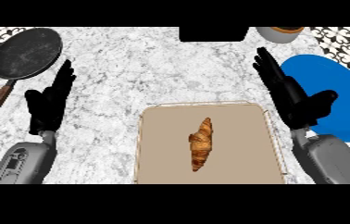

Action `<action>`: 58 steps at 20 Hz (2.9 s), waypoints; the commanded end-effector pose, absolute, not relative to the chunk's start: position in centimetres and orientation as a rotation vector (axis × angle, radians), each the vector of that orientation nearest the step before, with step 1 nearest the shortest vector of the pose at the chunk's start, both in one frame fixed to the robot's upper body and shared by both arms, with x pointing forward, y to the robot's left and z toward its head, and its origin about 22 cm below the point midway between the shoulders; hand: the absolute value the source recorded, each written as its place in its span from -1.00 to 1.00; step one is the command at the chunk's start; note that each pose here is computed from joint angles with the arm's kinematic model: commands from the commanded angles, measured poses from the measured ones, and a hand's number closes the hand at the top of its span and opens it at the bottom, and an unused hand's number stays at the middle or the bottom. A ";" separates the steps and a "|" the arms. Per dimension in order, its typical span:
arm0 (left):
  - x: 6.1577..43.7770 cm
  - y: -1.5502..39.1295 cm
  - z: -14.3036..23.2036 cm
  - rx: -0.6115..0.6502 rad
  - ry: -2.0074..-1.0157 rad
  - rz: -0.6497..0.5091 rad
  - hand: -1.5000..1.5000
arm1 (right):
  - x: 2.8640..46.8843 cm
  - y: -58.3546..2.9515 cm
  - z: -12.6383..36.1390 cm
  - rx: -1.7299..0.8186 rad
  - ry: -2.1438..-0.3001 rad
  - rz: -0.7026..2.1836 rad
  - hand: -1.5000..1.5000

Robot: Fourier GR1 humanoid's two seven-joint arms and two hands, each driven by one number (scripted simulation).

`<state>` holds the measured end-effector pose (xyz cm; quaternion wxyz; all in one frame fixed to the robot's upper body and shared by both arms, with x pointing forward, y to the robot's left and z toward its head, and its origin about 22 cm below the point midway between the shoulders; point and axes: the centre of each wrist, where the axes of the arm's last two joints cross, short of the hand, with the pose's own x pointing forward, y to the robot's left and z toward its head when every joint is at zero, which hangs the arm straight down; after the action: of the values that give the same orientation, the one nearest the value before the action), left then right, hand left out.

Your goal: Pick the croissant from the tray and place it in the plate

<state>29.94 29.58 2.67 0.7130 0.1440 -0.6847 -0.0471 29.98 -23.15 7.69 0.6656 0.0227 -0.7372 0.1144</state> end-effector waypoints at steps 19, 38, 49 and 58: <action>29.3 28.3 2.7 0.171 -1.404 -0.073 0.00 | 21.8 -24.4 -6.6 -0.187 -1.830 0.477 -1.00; 28.5 27.8 1.0 0.181 -1.400 -0.087 0.00 | 21.0 -20.1 -1.0 -0.338 -1.505 0.892 -1.00; 28.5 28.6 0.9 0.175 -1.399 -0.080 0.00 | 24.1 -18.0 -0.1 -0.371 -1.290 1.075 -1.00; 28.2 28.2 1.7 0.175 -1.412 -0.087 0.00 | 27.5 -15.0 -1.9 -0.400 -1.230 1.097 -1.00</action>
<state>27.98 28.42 1.36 0.7594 0.0810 -0.6444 -0.0382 25.94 -15.72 -0.26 0.6591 -0.1690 -0.5565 0.4768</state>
